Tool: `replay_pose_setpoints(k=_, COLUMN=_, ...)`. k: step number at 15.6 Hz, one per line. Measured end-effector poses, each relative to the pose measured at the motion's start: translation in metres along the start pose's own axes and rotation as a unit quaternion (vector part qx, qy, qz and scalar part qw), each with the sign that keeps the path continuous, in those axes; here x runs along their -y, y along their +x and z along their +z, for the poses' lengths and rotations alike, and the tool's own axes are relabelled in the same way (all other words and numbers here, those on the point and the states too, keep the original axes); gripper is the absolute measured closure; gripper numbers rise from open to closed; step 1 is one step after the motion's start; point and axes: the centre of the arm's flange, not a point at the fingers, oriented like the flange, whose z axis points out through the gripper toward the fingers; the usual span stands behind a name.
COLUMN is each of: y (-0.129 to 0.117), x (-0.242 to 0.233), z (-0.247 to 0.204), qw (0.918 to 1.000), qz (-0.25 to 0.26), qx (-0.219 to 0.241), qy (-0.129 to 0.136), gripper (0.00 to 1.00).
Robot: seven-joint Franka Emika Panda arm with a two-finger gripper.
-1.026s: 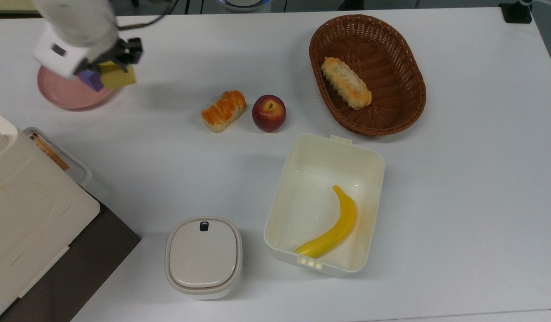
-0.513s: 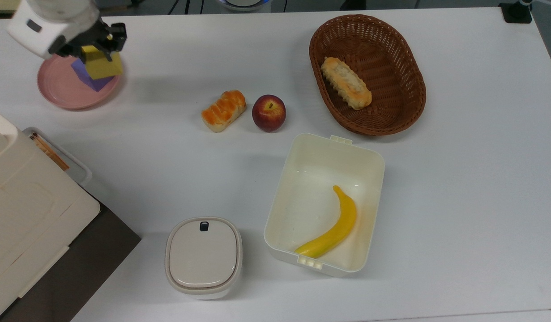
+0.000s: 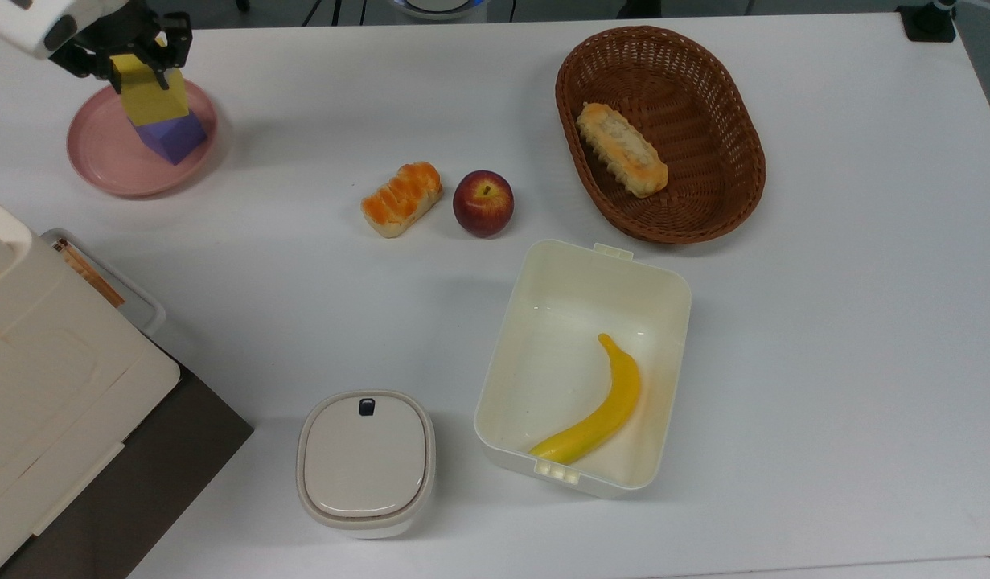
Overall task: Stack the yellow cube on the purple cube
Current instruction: 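Carry the yellow cube over the purple cube on the pink plate, then lower the yellow cube onto the purple cube and open the gripper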
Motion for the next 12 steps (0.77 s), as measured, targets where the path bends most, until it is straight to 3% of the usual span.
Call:
replay_pose_setpoints(k=7, y=-0.050, x=-0.006, z=0.050, qw=0.9996, qz=-0.017, qx=0.005, qy=0.020, gripper=0.56)
replay_pose_setpoints(k=12, y=-0.055, x=-0.021, z=0.077, qw=0.9998, qz=-0.007, qx=0.002, qy=0.020, gripper=0.56)
